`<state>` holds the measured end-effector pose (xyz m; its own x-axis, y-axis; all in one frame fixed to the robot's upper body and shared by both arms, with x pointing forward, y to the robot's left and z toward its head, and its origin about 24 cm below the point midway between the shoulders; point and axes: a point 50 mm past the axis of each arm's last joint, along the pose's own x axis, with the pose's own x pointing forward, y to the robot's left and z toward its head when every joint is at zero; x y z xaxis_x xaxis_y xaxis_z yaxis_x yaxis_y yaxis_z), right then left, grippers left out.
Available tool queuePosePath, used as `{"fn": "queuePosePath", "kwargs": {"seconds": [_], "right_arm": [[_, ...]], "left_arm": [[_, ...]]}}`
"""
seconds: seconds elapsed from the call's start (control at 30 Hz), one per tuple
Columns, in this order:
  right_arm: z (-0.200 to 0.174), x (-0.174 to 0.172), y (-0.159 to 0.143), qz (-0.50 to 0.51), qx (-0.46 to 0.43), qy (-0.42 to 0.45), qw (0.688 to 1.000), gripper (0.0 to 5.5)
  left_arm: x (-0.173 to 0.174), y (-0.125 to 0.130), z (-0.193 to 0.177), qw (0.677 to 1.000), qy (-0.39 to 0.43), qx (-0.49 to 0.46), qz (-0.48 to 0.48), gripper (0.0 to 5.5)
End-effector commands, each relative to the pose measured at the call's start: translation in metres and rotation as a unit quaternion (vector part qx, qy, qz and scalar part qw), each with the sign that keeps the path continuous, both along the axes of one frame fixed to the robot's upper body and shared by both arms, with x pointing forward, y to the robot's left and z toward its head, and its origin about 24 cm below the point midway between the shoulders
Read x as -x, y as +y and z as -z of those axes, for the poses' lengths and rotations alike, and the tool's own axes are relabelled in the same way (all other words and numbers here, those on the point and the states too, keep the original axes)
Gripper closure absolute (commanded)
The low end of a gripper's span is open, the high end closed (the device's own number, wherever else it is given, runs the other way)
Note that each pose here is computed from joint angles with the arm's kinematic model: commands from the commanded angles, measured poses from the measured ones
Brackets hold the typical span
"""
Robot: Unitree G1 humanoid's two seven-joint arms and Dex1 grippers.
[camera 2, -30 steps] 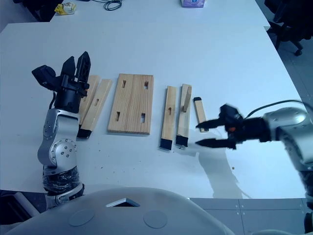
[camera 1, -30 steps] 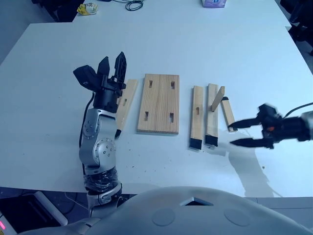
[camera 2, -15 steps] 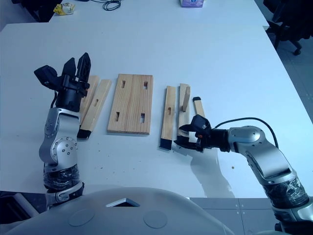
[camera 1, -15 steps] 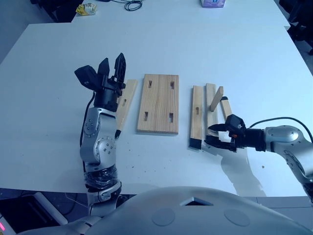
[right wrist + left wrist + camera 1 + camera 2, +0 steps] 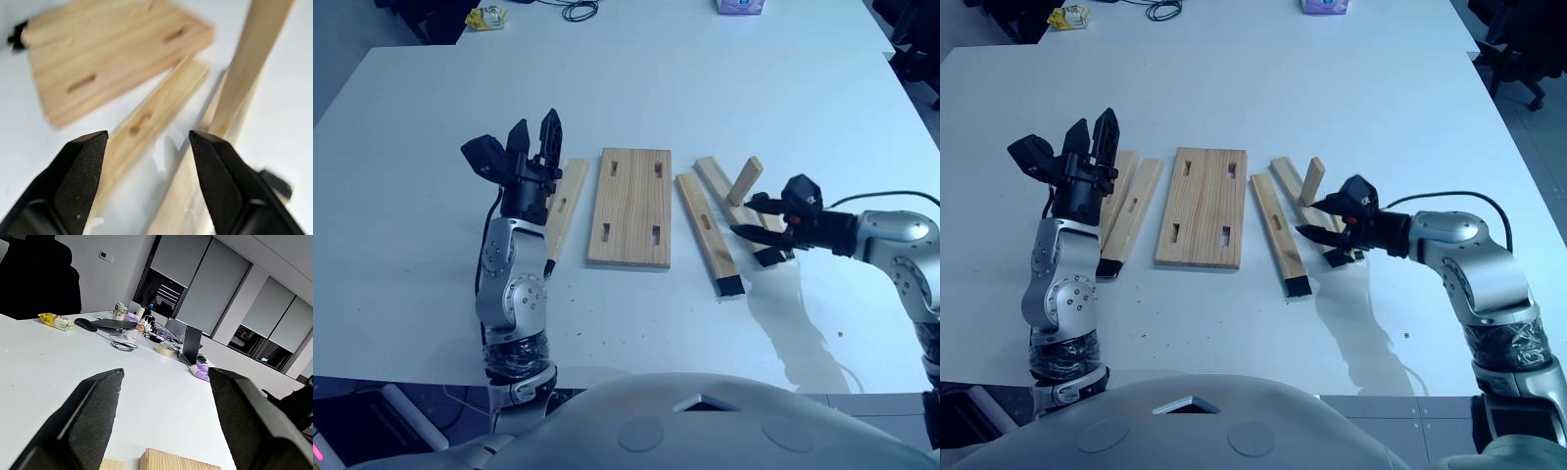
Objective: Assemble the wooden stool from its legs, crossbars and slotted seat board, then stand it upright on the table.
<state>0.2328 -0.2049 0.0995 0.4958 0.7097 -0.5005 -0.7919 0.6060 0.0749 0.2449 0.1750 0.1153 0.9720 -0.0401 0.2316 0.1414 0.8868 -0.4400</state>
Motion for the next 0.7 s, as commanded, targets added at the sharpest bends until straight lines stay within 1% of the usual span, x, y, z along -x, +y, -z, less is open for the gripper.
{"fn": "queuePosePath", "kwargs": {"seconds": [0.03,0.13,0.3,0.57,0.7], "right_arm": [[0.017,0.006,0.001,0.051,0.042,0.008,0.998,2.44],[0.029,0.014,-0.002,0.078,0.059,0.023,0.995,2.44],[0.032,0.015,-0.006,0.106,0.068,0.025,0.992,2.44],[0.033,0.012,0.02,0.178,0.033,0.001,0.983,2.44],[0.043,0.01,0.025,0.216,0.053,0.005,0.975,2.44]], "left_arm": [[0.0,0.002,0.0,1.0,0.004,-0.007,0.001,2.31],[0.0,0.003,-0.001,1.0,0.005,-0.008,0.002,2.31],[0.004,0.004,0.002,1.0,0.011,-0.009,-0.002,2.31],[0.003,0.003,0.001,1.0,0.012,-0.008,0.001,2.31],[0.001,0.003,0.0,1.0,0.01,-0.008,0.003,2.31]]}}
